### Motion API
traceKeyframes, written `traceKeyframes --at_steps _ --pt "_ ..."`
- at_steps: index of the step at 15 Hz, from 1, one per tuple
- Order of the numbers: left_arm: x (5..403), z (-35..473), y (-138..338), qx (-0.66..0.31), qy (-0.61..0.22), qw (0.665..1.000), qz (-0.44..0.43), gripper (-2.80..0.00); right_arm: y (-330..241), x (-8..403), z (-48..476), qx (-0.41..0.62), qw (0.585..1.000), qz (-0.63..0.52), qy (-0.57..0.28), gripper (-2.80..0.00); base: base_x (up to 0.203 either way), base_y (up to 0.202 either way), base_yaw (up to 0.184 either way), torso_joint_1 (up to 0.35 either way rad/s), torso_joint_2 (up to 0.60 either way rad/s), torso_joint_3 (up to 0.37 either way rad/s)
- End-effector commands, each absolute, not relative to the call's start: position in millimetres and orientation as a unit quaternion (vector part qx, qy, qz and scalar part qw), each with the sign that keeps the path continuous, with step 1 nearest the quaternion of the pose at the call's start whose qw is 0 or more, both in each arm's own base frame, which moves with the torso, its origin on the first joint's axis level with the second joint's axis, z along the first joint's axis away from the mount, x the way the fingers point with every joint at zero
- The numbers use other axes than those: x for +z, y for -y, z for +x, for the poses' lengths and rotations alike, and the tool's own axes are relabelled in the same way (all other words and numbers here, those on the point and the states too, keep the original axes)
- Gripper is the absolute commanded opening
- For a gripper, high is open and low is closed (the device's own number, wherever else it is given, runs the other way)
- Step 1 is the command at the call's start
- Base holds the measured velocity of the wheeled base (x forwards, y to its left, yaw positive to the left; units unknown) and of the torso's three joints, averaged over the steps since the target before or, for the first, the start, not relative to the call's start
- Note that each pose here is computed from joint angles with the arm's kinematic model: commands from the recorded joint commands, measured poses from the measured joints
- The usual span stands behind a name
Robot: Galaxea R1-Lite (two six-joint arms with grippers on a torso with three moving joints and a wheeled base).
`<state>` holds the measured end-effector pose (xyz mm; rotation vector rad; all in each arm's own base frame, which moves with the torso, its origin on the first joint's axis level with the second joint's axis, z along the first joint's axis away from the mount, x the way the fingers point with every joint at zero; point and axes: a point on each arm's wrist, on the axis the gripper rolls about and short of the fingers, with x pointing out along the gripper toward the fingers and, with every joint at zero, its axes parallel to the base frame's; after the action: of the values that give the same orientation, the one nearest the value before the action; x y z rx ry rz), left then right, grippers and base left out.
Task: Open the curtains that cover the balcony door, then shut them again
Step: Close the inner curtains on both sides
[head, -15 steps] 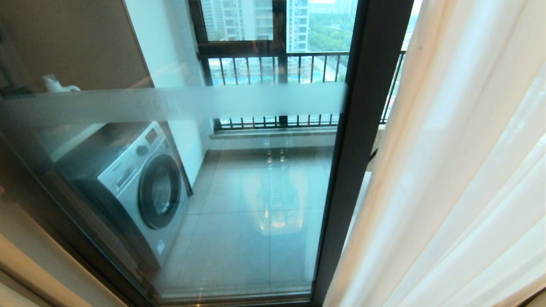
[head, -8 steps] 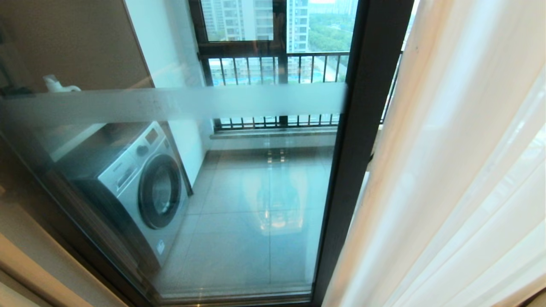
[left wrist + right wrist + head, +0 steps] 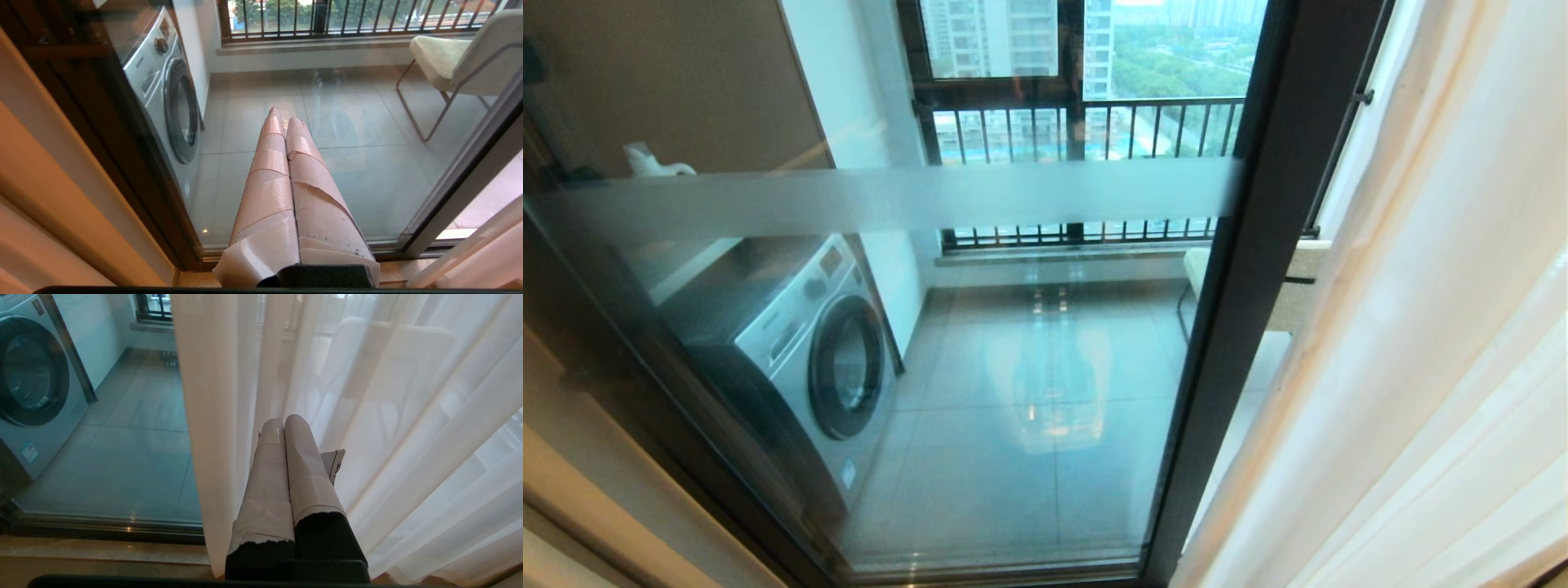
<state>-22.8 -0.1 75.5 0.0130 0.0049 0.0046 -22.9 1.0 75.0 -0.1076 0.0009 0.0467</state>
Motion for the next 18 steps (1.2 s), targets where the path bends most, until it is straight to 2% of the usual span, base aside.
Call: traceKeyframes --at_steps 1,18 --pt "75.5 -22.8 0.1 0.003 -0.002 1.000 0.007 -2.80 -1.1 75.0 -22.8 0.024 0.998 -0.054 -0.001 -2.80 0.000 0.180 0.001 0.007 0.00 0.007" --pt "75.6 -22.8 0.1 0.002 -0.002 1.000 0.005 -2.80 -1.1 75.0 -22.8 0.024 0.998 -0.054 -0.001 -2.80 0.000 0.184 0.002 0.003 0.00 0.002"
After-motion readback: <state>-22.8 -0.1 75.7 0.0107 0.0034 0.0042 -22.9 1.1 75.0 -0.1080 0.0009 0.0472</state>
